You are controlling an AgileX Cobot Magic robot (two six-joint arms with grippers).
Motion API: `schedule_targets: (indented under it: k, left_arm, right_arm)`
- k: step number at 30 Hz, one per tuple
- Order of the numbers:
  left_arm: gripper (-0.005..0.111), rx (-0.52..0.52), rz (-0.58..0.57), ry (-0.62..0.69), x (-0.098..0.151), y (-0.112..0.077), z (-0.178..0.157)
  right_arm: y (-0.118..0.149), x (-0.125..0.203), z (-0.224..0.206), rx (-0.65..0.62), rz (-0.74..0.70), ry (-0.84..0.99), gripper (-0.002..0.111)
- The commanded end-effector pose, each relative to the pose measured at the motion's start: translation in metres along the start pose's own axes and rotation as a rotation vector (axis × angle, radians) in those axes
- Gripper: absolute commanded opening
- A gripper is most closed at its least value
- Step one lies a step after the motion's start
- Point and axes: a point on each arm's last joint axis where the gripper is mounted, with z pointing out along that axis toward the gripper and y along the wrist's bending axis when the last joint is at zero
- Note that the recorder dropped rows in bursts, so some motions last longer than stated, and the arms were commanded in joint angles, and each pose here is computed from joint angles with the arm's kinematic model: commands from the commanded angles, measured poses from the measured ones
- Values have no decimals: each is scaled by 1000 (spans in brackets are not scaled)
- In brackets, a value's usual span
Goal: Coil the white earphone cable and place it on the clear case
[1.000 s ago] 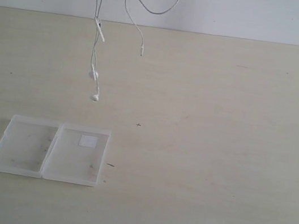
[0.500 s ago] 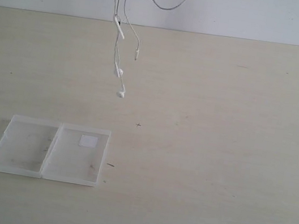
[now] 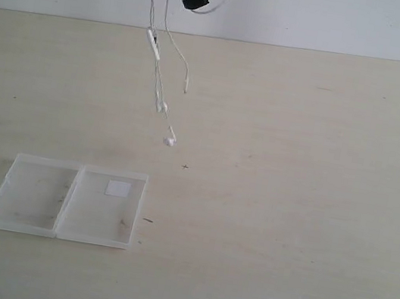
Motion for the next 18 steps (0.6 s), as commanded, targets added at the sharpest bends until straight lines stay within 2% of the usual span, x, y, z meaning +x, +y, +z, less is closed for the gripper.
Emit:
schedule_targets:
  k: [1, 7, 12, 18]
  left_arm:
    - [0, 27, 2, -25, -1, 3, -2]
    - [0, 50, -14, -69, -1, 8, 1]
    - [0, 70, -25, -113, -5, 6, 1]
    - [0, 79, -16, -136, -7, 5, 1]
  right_arm:
    - [-3, -2, -4, 9, -11, -11, 105]
    - [-2, -4, -4, 1, 36, -28, 105]
    - [-3, -11, -4, -1, 153, -115, 105]
    - [-1, -3, 9, -6, 171, -83, 105]
